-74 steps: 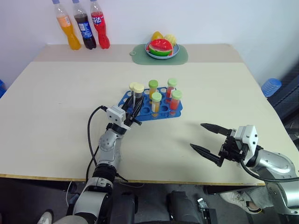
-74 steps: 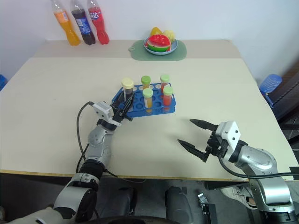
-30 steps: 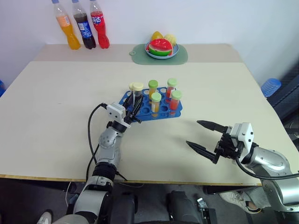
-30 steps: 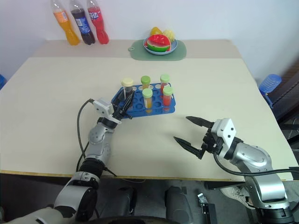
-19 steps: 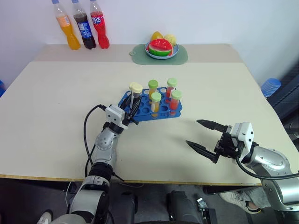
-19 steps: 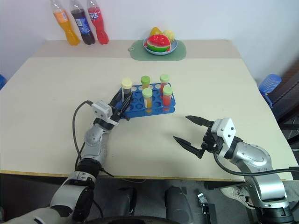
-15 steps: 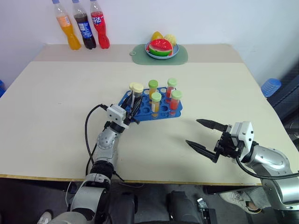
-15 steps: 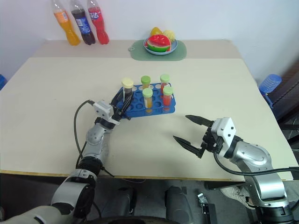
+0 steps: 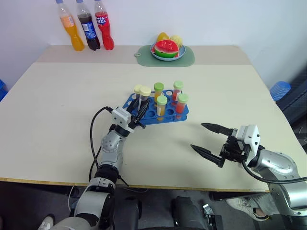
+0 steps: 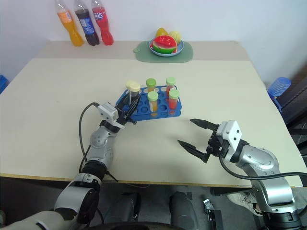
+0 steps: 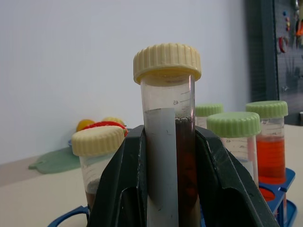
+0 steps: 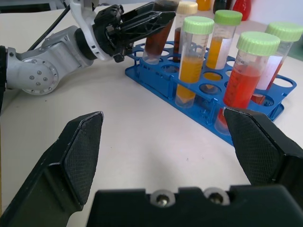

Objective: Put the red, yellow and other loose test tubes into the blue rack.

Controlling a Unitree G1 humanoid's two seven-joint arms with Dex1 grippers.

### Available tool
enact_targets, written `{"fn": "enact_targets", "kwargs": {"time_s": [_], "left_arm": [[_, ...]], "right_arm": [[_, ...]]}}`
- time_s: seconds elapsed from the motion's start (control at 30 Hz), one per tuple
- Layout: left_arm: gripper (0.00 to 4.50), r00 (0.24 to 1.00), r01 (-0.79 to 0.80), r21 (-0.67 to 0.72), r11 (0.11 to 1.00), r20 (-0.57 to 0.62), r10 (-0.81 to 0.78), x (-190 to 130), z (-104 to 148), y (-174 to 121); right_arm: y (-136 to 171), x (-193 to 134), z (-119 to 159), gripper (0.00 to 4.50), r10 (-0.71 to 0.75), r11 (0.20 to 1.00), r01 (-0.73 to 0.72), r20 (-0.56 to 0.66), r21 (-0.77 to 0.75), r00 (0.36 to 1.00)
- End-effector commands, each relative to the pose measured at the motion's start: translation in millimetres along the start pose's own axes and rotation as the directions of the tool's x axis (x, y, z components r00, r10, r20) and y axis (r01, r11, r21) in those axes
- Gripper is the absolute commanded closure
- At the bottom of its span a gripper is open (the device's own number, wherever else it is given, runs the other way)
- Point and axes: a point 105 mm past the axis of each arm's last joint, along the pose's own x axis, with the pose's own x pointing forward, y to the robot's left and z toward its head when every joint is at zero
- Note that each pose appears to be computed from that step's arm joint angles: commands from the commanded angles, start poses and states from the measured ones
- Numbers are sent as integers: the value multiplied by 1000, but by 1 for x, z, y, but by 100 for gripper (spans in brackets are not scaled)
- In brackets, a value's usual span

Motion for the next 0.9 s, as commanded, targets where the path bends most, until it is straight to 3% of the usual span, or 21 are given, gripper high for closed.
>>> {"fn": "enact_targets", "kwargs": {"time_s": [0.03,0.47,0.8,0.9], "left_arm": [[361,999,2,-43,999,-41,-4,-2,-12,-7],[361,993,-76,-27,997,-94,73,1,-21,11],[361,998,-31,-148,988,-52,24,0,-17,3],[228,999,-34,-169,985,-45,27,-4,-16,2]], "right_arm": [[1,0,14,0,17,999,-15,30,-43,999],[-2,2,14,0,39,998,-38,31,-49,999],[-2,3,15,0,54,997,-52,31,-53,998],[-2,3,16,0,54,997,-52,32,-54,998]]}}
